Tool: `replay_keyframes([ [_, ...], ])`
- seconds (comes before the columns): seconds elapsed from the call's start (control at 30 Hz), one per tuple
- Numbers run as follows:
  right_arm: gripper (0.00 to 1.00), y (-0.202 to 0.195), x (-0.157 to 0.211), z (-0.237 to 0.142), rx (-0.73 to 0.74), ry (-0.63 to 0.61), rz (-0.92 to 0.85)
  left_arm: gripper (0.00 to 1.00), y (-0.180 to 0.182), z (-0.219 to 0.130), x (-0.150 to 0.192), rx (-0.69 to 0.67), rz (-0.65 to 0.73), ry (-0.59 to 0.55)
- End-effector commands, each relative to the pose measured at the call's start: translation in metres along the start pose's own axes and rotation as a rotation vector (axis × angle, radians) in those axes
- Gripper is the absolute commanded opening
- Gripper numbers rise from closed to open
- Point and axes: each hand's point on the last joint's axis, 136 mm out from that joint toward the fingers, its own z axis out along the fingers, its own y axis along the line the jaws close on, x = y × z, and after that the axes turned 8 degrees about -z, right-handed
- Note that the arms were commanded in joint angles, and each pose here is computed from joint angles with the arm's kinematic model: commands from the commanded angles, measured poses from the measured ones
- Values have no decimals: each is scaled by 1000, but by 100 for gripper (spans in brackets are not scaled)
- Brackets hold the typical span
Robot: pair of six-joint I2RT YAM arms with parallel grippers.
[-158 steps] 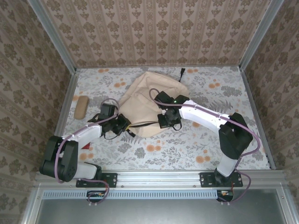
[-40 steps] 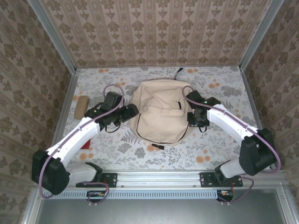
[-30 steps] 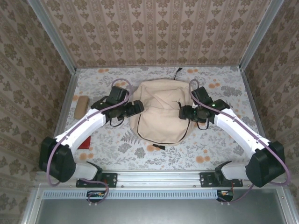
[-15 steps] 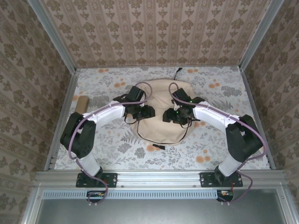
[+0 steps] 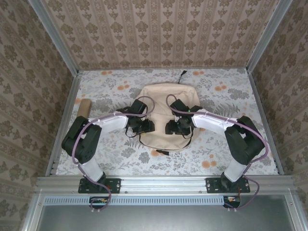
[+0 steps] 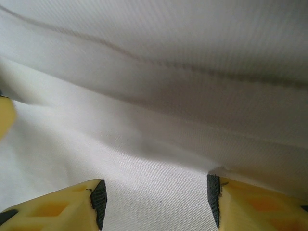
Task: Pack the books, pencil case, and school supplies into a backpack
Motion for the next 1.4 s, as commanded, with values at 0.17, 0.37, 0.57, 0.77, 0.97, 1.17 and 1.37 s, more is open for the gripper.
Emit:
replay_keyframes([
  [0.17, 61, 1, 37, 7, 80, 22, -1, 46, 64, -6, 62, -162, -121, 93],
  [0.37, 61, 18, 28, -24, 36, -56, -17, 50, 35, -36, 55, -109, -37, 11],
  [0.57, 65, 6, -10, -90, 7, -256, 30, 61, -32, -85, 13, 48, 89, -175],
  [0.77, 70, -37, -36, -118, -26, -364, 163, 68, -103, -99, -17, 148, 189, -242],
  [0.97, 76, -68, -43, -119, -39, -376, 243, 65, -158, -70, -22, 111, 248, -190],
  [1.17, 75, -97, -36, -108, -56, -360, 331, 54, -181, -34, -16, 14, 266, -168],
  [1.37, 75, -112, -28, -98, -64, -341, 373, 47, -179, -1, -14, -76, 241, -136],
])
